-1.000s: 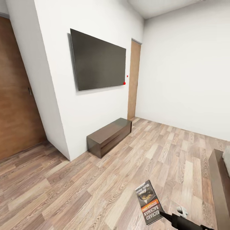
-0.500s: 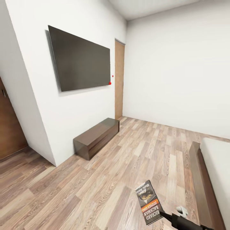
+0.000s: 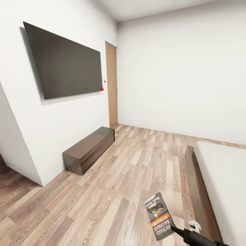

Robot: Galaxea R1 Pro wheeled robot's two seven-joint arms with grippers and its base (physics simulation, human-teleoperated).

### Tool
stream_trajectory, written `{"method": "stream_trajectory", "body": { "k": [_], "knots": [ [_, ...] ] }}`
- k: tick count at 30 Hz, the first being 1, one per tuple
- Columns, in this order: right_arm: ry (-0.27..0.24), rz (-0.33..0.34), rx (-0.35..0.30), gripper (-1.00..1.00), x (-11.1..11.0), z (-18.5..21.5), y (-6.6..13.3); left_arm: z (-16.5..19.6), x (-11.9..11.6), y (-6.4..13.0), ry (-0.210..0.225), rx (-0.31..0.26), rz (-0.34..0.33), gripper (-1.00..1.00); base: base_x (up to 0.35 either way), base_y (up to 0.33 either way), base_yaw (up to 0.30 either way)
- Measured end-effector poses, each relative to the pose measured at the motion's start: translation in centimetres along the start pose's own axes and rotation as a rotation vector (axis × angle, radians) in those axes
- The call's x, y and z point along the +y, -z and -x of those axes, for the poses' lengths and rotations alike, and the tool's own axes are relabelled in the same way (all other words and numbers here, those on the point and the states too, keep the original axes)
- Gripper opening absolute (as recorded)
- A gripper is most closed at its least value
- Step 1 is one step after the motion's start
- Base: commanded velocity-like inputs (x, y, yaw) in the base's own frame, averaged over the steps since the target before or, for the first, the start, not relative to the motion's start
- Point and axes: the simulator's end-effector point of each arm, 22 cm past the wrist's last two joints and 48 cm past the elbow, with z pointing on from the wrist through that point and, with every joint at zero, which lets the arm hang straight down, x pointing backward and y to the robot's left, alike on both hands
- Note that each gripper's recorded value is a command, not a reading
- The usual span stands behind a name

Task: In the bedroom, move the book from the bed onto either nightstand, and place the two sandals side by side next to the bed.

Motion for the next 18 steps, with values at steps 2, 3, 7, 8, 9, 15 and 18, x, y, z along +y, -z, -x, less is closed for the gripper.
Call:
{"method": "stream_trajectory", "body": {
  "k": [2, 3, 7, 8, 9, 15, 18],
  "knots": [
    [0.0, 0.0, 0.0, -1.0, 0.0, 0.0, 0.0, -0.05, -0.01, 0.0, 0.0, 0.001, 0.0, 1.0, 0.0, 0.0, -0.284],
    [0.0, 0.0, 0.0, -1.0, 0.0, 0.0, 0.0, -0.03, 0.0, 0.0, 0.0, 0.0, 0.0, 1.0, 0.0, 0.0, -0.284],
    [0.0, -0.001, 0.0, -1.0, -0.01, -0.01, 0.0, -0.04, -0.01, 0.0, 0.0, 0.0, 0.0, 1.0, 0.0, 0.0, -0.284],
    [0.0, -0.001, 0.0, -1.0, -0.01, -0.01, 0.0, -0.04, -0.01, 0.0, 0.0, 0.0, 0.0, 1.0, 0.0, 0.0, -0.284],
    [0.0, -0.001, 0.0, -1.0, -0.01, 0.0, 0.0, -0.04, -0.01, 0.0, 0.0, 0.0, 0.0, 1.0, 0.0, 0.0, -0.283],
    [0.0, -0.001, 0.0, -1.0, -0.01, 0.0, 0.0, -0.02, 0.0, 0.0, 0.0, 0.0, 0.0, 1.0, 0.0, 0.0, -0.283],
    [0.0, 0.0, 0.0, -1.0, 0.0, 0.0, 0.0, -0.02, 0.0, 0.0, 0.0, 0.0, 0.0, 1.0, 0.0, 0.0, -0.283]
  ]
}}
